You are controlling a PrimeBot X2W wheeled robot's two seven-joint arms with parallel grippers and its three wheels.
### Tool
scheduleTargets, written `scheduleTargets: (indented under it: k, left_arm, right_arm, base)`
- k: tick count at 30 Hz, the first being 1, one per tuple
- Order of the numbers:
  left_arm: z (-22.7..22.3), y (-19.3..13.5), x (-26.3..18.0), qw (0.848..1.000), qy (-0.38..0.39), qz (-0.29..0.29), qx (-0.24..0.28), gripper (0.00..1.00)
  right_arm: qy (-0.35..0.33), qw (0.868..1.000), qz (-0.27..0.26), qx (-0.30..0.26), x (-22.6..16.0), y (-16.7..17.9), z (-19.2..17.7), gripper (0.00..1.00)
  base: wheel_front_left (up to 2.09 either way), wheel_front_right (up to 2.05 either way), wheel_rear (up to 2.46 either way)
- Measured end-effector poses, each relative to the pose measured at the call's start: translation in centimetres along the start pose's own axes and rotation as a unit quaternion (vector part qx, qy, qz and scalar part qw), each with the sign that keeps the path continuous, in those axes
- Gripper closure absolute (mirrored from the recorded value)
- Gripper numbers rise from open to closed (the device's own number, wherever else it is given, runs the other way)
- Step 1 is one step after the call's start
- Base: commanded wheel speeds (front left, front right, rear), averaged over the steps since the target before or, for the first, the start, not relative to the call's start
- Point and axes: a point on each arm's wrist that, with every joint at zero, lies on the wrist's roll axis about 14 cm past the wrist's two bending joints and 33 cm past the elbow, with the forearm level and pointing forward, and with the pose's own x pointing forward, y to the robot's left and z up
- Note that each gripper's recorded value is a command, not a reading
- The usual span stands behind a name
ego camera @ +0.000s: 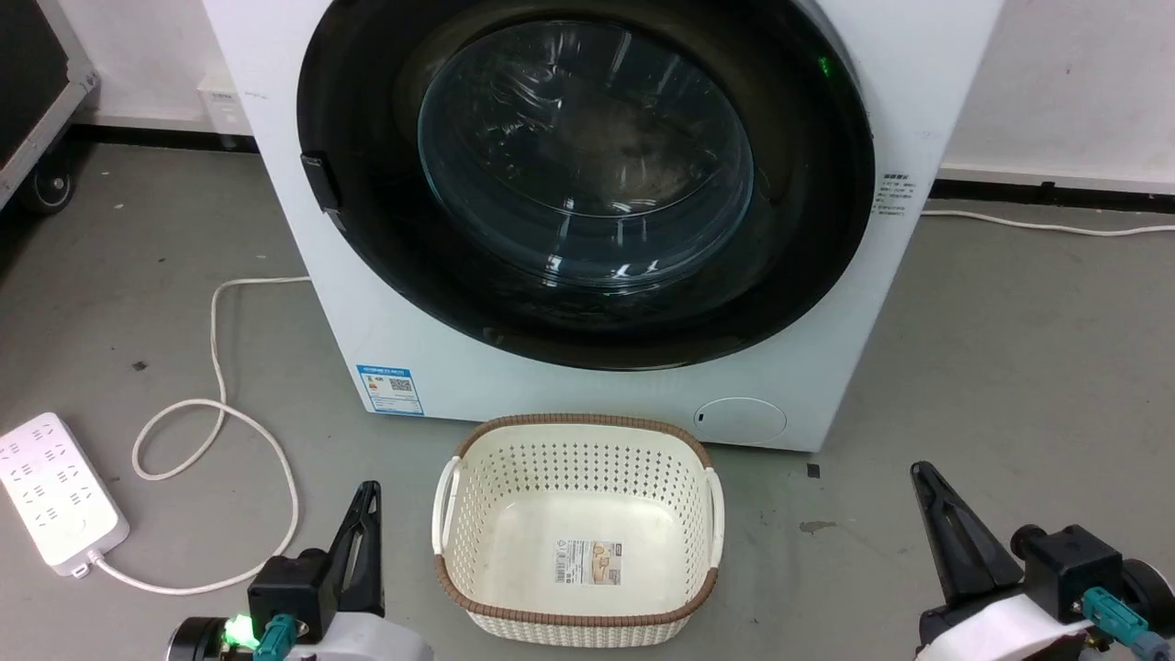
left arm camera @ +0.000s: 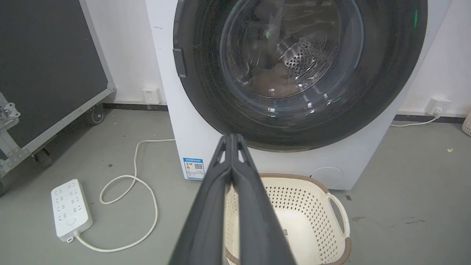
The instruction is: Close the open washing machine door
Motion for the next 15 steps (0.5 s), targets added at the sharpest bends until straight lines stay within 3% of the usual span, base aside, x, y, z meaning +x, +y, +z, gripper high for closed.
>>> scheduleTargets:
  k: [15]
  left_arm:
    - [0.09, 0.52, 0.02, 1.0, 0.008, 0.006, 0.005, 1.0]
  right_arm:
    - [0.011, 1.0, 0.005, -0.003, 0.32, 0.47, -0.13, 1.0]
  base:
    - [0.0, 0.0, 0.0]
